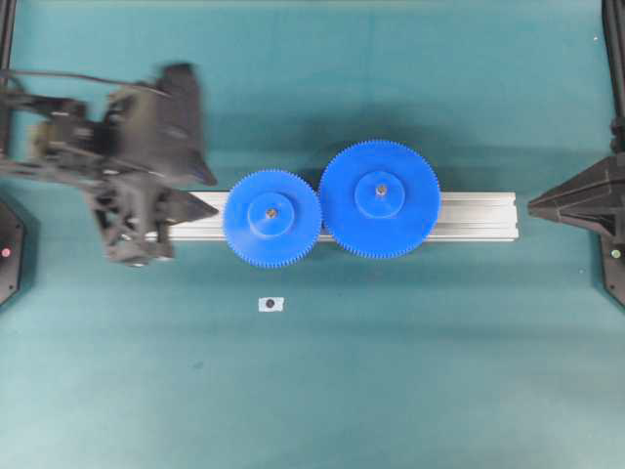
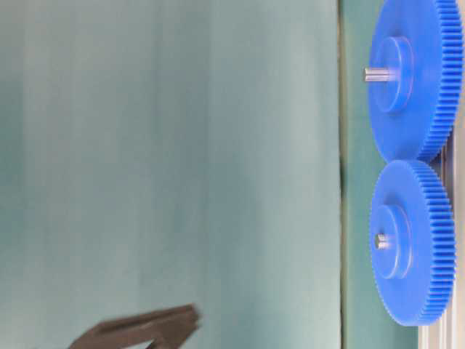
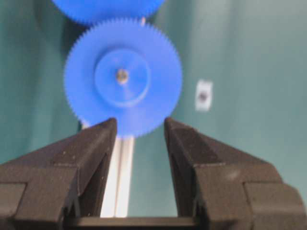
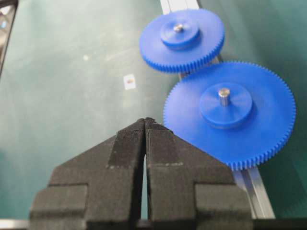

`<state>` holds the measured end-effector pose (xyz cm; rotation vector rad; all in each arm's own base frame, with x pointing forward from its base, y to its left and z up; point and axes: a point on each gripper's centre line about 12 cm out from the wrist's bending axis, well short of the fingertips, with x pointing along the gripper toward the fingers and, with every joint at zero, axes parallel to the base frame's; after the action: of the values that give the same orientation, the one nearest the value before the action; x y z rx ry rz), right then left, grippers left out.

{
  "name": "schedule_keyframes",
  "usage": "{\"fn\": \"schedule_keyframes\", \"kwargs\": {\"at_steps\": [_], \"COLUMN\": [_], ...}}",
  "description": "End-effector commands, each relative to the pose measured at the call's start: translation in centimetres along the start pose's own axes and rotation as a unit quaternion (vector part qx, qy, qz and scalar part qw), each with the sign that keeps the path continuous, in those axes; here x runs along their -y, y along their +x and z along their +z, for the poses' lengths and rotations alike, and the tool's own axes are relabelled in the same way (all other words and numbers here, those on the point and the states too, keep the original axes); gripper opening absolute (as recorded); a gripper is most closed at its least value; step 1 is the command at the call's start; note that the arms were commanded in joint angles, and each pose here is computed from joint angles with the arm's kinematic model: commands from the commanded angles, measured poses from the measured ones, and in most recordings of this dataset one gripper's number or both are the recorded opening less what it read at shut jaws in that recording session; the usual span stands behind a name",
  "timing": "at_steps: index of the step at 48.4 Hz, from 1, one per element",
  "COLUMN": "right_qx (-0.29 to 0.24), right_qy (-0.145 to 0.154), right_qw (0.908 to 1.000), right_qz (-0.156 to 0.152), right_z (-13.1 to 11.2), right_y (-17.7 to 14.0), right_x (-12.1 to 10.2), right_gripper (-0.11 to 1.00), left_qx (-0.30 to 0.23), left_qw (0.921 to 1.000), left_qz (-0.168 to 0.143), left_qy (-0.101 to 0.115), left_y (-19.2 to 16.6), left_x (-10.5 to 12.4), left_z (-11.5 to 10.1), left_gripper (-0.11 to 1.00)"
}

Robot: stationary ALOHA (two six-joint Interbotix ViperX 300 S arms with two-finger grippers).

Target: Insert the small gear onto the shaft.

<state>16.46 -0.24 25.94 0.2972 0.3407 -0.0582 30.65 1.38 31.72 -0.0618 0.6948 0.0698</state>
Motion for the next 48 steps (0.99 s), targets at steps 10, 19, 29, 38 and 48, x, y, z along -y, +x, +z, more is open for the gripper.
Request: {"fn": "schedule_keyframes", "kwargs": {"at_steps": [10,19,29,38,48], "right_qx": [0.002,0.002,0.001,-0.001,-0.004], "right_qy": [-0.006,-0.006,-0.006,-0.006,-0.005], "right_qw": [1.0,1.0,1.0,1.0,1.0], "right_qz": [-0.003,-0.003,-0.004,-0.004,-0.005], "right_z": [0.3,0.3,0.2,0.0,-0.5], "right_y": [-0.1,0.0,0.0,0.0,0.2], "right_x": [0.0,0.0,0.0,0.1,0.3], "right_gripper": [0.01,0.01,0.01,0.01,0.01], "left_qx": [0.174,0.183,0.184,0.179,0.176], "left_qw": [0.9841,0.9813,0.9811,0.982,0.9825], "left_qz": [-0.031,-0.042,-0.045,-0.045,-0.044], "left_qy": [-0.024,-0.041,-0.04,-0.04,-0.04], "left_y": [-2.6,-2.8,-3.0,-2.8,-2.8], "left_x": [0.7,0.9,1.0,1.0,1.0], "left_z": [-2.3,-4.2,-4.6,-4.9,-5.1], "left_gripper": [0.48,0.52,0.52,0.52,0.52]}}
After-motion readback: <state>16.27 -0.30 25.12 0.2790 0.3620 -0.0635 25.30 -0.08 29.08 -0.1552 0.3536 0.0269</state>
